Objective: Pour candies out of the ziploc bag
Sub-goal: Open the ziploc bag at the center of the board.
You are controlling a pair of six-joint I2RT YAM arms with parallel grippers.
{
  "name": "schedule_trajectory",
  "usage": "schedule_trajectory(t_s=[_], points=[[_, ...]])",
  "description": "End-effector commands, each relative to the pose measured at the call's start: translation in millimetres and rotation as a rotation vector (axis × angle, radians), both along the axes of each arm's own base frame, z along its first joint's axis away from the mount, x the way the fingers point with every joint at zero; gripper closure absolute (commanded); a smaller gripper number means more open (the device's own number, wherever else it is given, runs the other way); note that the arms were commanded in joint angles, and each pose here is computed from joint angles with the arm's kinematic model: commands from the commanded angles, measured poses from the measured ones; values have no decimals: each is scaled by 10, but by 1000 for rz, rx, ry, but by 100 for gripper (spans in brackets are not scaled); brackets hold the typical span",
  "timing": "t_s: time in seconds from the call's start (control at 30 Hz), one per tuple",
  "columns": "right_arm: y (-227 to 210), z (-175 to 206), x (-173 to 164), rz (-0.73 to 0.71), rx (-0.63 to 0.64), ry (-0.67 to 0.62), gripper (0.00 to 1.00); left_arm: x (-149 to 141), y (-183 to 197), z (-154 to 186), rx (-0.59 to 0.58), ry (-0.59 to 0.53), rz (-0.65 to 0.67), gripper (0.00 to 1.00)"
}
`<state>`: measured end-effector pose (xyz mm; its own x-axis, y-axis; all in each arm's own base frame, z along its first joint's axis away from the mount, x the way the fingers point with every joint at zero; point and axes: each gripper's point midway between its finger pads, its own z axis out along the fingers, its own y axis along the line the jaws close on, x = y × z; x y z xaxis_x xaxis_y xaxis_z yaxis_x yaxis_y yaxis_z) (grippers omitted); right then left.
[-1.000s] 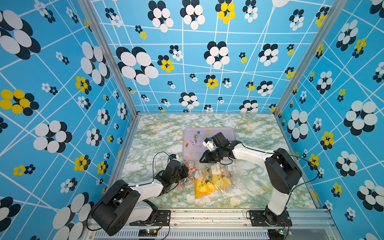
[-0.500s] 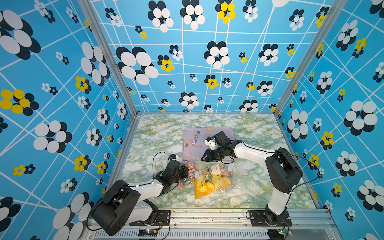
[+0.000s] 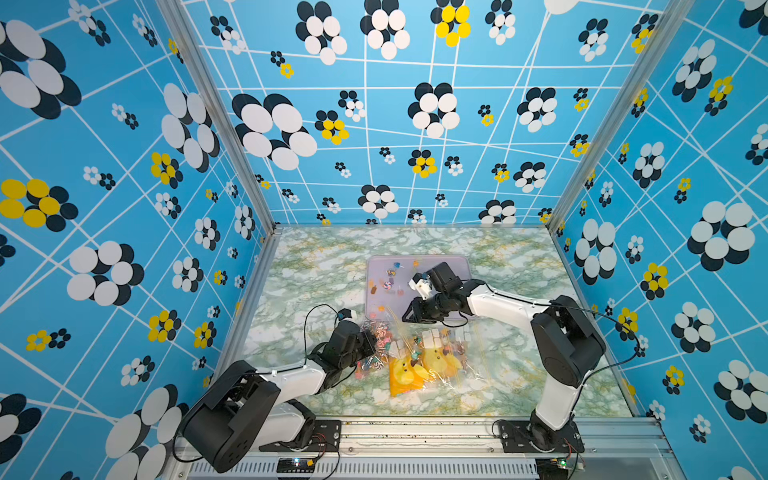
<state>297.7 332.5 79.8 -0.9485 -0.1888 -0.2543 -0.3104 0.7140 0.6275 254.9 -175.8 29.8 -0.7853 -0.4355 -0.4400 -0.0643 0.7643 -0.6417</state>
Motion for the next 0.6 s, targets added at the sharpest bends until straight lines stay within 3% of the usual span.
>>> schedule_trajectory(t_s=[0.0,0.57], points=[[-38,160,79,-6,-2,-46,66,-318,338,-472,141,165,47,100],[41,64,-51,29,1,-12,66,-284,312,-454,134,158,45,100]])
